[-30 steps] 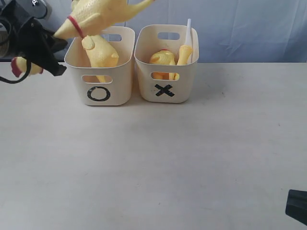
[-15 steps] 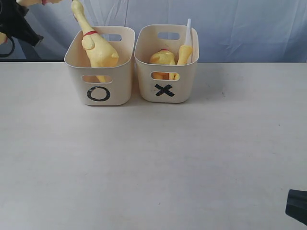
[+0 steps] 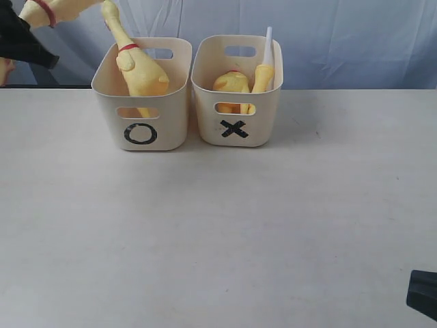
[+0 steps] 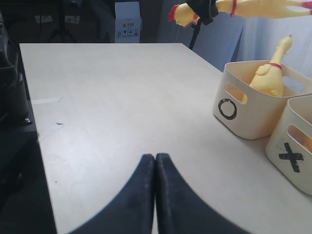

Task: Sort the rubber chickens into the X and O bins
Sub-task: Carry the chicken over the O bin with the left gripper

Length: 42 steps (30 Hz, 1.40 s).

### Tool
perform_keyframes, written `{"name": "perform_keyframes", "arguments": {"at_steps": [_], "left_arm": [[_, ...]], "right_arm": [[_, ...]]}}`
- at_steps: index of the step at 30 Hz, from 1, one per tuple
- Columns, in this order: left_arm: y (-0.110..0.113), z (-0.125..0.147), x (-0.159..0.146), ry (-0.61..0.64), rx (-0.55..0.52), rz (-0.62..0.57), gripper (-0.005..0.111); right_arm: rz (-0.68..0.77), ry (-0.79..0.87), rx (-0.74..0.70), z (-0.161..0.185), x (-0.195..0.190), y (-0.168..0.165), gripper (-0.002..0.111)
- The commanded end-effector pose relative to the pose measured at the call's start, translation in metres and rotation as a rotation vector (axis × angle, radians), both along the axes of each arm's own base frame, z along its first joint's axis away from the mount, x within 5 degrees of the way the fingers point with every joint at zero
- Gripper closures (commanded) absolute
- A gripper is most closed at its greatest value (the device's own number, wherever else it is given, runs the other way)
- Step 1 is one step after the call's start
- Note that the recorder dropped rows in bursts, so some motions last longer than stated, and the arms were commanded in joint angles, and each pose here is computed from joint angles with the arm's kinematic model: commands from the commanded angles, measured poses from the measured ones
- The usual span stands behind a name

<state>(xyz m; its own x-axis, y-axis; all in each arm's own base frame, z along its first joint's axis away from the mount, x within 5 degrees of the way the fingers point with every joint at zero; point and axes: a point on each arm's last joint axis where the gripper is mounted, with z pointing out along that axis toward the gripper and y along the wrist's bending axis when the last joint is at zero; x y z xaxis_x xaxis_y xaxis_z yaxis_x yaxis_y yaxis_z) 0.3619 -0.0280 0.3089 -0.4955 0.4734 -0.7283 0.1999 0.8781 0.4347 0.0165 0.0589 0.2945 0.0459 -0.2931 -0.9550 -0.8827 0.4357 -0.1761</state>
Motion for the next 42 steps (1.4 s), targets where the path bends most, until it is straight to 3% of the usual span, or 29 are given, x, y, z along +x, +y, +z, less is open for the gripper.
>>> {"name": "perform_keyframes", "arguments": {"at_steps": [1, 7, 11, 16, 19, 26, 33, 42], "left_arm": [[-0.007, 0.012, 0.002, 0.090, 0.000, -0.071, 0.107], [-0.010, 0.004, 0.017, 0.309, -0.043, -0.039, 0.107], [-0.026, 0.010, 0.020, 0.387, -0.021, -0.061, 0.107], [-0.053, 0.016, 0.017, 0.376, 0.258, -0.119, 0.107], [-0.057, 0.008, 0.022, 0.377, 0.348, -0.087, 0.107], [-0.075, 0.000, 0.032, 0.355, 0.451, -0.093, 0.107], [-0.087, 0.011, 0.038, 0.247, 0.701, -0.108, 0.107], [-0.109, 0.000, 0.042, 0.220, 0.812, -0.167, 0.107]], "right_arm": [[-0.010, -0.001, 0.007, -0.001, 0.000, 0.000, 0.108], [-0.008, 0.000, 0.006, -0.001, 0.000, 0.000, 0.108], [-0.008, 0.000, 0.006, -0.001, 0.000, 0.000, 0.108], [-0.008, 0.000, 0.006, -0.001, 0.000, 0.000, 0.108], [-0.006, 0.003, 0.007, -0.001, 0.000, 0.000, 0.108], [-0.006, 0.003, 0.007, -0.001, 0.000, 0.000, 0.108], [-0.006, 0.003, 0.007, -0.001, 0.000, 0.000, 0.108], [-0.005, 0.004, 0.006, -0.001, 0.000, 0.000, 0.108]]}}
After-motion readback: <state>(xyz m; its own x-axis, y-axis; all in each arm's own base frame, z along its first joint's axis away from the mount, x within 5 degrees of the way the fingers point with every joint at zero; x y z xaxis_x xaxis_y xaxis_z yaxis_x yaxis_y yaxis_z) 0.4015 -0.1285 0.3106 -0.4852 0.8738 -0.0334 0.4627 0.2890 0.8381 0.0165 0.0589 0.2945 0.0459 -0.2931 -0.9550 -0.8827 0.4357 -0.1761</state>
